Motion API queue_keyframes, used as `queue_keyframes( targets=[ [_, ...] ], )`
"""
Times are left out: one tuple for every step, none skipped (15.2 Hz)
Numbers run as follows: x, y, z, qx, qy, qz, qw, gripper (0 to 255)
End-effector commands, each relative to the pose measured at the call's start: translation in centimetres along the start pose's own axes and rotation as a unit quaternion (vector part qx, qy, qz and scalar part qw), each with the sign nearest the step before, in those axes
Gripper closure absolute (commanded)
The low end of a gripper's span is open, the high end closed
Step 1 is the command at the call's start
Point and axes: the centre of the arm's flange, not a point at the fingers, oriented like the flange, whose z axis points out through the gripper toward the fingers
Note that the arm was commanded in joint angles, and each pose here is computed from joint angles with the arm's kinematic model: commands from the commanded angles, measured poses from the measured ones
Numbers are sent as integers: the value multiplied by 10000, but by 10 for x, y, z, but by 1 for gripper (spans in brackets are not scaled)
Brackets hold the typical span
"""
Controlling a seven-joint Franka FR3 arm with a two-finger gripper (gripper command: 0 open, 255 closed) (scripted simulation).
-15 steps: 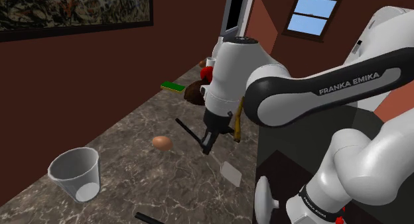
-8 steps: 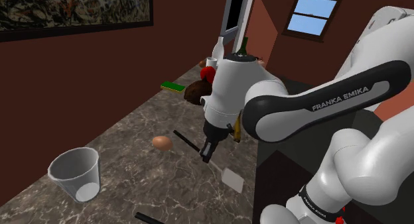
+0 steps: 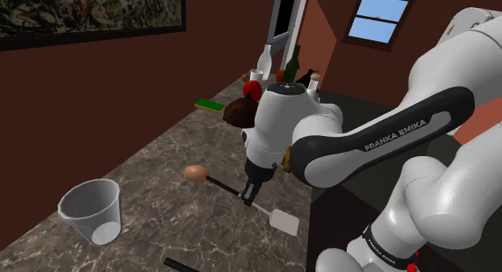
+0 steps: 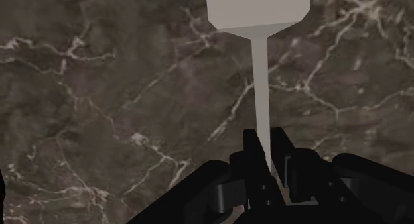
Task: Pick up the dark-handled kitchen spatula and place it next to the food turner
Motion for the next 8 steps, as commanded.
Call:
queue_keyframes(
  targets=[
    [0,0,1,0,2,0,10000,255],
    [0,0,1,0,2,0,10000,255],
    [0,0,1,0,2,0,10000,255],
    [0,0,1,0,2,0,10000,255],
    [0,0,1,0,2,0,10000,255],
    [0,0,1,0,2,0,10000,255],
    [0,0,1,0,2,0,10000,0],
    [0,0,1,0,2,0,10000,0]
  ],
)
